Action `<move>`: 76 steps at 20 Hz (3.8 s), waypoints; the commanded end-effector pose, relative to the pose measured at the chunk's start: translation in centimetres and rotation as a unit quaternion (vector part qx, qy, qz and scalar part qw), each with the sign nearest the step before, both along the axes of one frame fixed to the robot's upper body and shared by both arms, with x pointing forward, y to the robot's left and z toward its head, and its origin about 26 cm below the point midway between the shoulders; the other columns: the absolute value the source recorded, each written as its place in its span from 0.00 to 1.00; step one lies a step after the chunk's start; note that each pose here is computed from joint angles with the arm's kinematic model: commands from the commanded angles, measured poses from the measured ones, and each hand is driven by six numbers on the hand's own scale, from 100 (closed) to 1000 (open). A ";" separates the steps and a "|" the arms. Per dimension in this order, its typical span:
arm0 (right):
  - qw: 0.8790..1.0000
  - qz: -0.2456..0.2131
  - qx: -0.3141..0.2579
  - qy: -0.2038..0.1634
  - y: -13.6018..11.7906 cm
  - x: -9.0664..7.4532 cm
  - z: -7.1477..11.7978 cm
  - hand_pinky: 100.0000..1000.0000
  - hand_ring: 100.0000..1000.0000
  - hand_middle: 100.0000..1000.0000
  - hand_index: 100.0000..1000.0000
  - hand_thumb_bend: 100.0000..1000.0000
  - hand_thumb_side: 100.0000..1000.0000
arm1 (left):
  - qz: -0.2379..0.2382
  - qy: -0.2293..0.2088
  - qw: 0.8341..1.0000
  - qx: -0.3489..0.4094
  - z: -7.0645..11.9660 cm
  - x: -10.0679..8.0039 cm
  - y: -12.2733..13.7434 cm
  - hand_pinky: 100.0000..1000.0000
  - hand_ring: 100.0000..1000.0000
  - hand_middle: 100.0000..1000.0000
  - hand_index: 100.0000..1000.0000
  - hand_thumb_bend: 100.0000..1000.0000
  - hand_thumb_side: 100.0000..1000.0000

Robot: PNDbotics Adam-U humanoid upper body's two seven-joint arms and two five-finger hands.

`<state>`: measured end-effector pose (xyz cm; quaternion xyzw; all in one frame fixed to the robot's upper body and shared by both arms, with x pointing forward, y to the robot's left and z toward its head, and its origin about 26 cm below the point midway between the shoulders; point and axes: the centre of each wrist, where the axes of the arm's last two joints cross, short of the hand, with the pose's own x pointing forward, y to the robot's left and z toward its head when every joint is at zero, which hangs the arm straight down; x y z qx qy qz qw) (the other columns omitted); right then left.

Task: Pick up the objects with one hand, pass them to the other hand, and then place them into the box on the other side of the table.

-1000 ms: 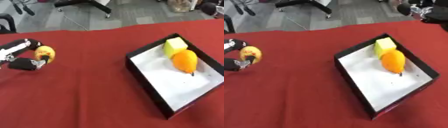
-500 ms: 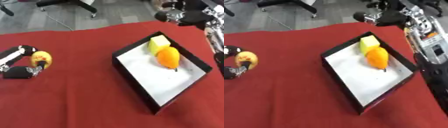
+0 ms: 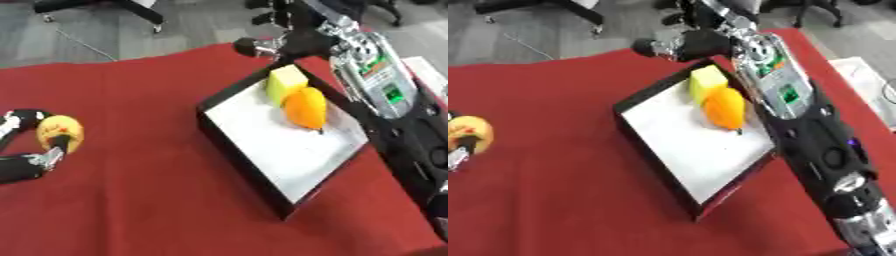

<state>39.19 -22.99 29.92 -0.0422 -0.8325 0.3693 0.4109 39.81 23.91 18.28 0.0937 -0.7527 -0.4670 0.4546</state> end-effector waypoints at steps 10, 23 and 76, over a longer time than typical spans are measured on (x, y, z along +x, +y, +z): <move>0.997 0.030 -0.068 -0.013 3.3 0.7 0.1 0.83 0.89 0.88 0.82 0.56 0.15 | -0.061 0.010 0.991 -0.121 -0.8 -0.7 -4.5 0.95 0.70 0.57 0.70 0.00 0.38; 0.989 0.113 -0.098 0.011 6.9 -0.1 -0.1 0.82 0.86 0.85 0.79 0.55 0.12 | -0.124 -0.037 0.979 -0.157 -1.1 -0.9 -7.9 0.90 0.68 0.55 0.69 0.00 0.49; 0.967 0.206 -0.096 0.117 9.2 -1.5 -1.0 0.78 0.75 0.52 0.52 0.30 0.00 | -0.122 -0.289 0.936 -0.161 0.2 -3.1 -13.0 0.79 0.61 0.51 0.64 0.00 0.64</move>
